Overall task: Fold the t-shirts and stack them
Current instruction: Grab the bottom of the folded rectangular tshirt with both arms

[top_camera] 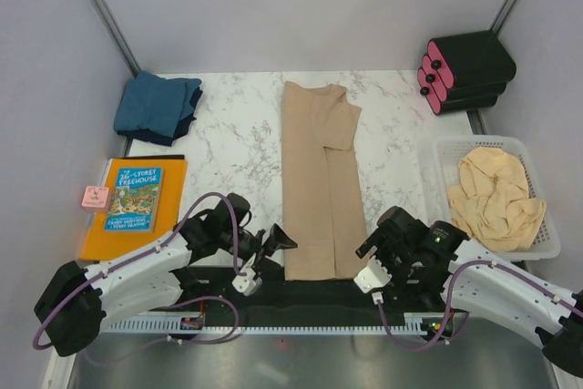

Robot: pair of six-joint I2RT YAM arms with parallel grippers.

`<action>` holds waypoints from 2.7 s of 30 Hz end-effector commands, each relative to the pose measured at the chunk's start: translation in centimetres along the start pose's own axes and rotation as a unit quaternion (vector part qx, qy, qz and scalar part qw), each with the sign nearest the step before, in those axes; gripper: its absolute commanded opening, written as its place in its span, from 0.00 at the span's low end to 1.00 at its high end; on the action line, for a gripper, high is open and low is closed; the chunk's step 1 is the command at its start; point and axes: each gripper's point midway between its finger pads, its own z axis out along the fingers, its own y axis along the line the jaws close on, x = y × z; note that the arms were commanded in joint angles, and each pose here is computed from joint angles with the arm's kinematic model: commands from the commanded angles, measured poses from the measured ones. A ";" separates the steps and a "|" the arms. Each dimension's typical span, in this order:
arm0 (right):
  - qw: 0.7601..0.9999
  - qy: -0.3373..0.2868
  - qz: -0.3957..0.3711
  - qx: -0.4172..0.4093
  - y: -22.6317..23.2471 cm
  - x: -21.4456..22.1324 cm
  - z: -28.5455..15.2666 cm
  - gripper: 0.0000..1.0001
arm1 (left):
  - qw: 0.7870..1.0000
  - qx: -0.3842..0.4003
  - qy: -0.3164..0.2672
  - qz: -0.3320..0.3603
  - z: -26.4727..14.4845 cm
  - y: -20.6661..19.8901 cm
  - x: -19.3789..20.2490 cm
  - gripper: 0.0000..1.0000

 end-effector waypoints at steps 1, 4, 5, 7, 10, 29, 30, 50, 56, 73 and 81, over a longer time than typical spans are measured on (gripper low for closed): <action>0.998 -0.025 -0.043 -0.035 2.0 -0.6 0.7 0.92 | 0.999 0.001 -0.017 0.051 0.5 0.3 -0.9 0.82; 0.998 -0.029 -0.047 -0.042 2.3 -0.7 1.2 0.92 | 0.998 0.019 -0.020 0.052 1.0 -1.1 -0.6 0.83; 0.998 -0.030 -0.047 -0.043 2.4 -0.6 1.4 0.92 | 0.998 0.024 -0.021 0.056 1.2 -1.3 -0.5 0.83; 0.997 -0.033 -0.052 -0.039 2.2 -0.7 1.6 0.92 | 0.998 0.033 -0.022 0.055 1.3 -1.8 -0.4 0.83; 0.997 -0.035 -0.057 -0.036 2.1 -0.6 2.0 0.92 | 0.996 0.059 -0.021 0.063 1.7 -3.6 0.2 0.82; 0.998 -0.052 -0.019 0.034 -1.0 -0.8 4.4 0.87 | 0.995 0.073 -0.016 0.072 3.7 -5.4 2.3 0.81; 0.998 -0.053 -0.017 0.038 -1.2 -0.8 4.5 0.87 | 0.994 0.074 -0.015 0.072 3.9 -5.7 2.3 0.81; 0.996 -0.045 -0.035 0.066 -1.2 -0.8 3.6 0.62 | 0.997 0.035 0.013 0.061 5.1 -4.0 2.9 0.54; 0.996 -0.042 -0.029 0.073 -1.4 -0.7 3.4 0.39 | 0.998 0.023 0.014 0.054 5.2 -3.5 2.5 0.40; 0.994 -0.024 -0.001 0.110 -2.6 -0.6 1.4 0.00 | 0.997 -0.054 0.061 -0.008 3.4 -0.9 2.7 0.02; 0.989 -0.005 0.013 0.144 -4.0 -0.3 0.1 0.00 | 0.992 -0.078 0.094 -0.034 1.7 -1.6 2.8 0.02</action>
